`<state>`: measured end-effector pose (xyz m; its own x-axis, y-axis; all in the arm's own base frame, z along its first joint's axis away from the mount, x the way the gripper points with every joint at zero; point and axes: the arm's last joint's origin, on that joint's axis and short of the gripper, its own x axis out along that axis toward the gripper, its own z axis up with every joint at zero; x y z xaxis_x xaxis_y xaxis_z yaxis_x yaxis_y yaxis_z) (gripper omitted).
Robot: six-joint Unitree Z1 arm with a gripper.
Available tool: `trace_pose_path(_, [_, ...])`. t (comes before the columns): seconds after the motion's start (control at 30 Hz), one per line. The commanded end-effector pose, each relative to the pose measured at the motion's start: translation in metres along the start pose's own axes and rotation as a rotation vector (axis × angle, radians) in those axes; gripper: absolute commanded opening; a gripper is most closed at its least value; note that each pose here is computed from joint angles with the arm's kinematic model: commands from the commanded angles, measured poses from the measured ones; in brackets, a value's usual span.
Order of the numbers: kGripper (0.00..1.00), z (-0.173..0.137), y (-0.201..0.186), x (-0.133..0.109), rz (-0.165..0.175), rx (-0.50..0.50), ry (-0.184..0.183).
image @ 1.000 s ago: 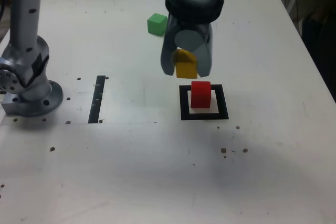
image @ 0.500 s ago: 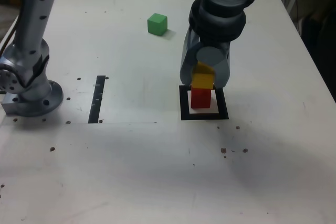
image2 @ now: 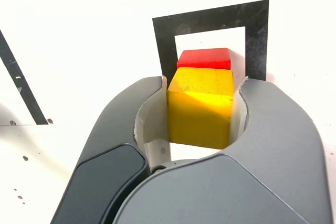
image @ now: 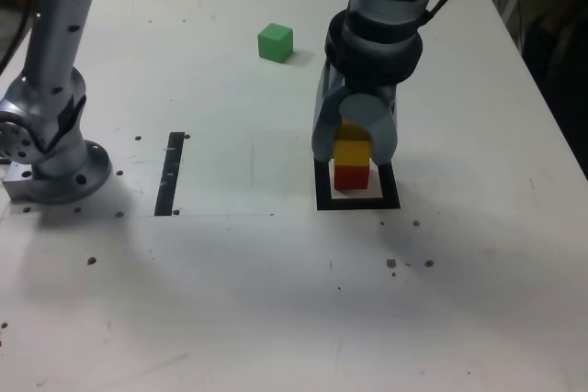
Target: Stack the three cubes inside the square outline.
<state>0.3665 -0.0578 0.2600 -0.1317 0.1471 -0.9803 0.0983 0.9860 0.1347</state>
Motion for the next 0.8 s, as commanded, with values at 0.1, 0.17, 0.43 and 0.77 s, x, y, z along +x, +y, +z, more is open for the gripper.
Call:
trace_pose_path(0.1, [0.26,-0.0057,0.0022,-0.0070,0.005,-0.003,-0.033])
trace_pose_path(0.17, [0.28,-0.0061,0.0026,-0.0067,0.009,-0.003,-0.032])
trace_pose_path(0.43, [0.37,-0.0070,0.0035,-0.0061,0.012,-0.005,-0.025])
trace_pose_path(0.77, [0.61,-0.0044,0.0046,-0.0009,0.001,-0.001,-0.004])
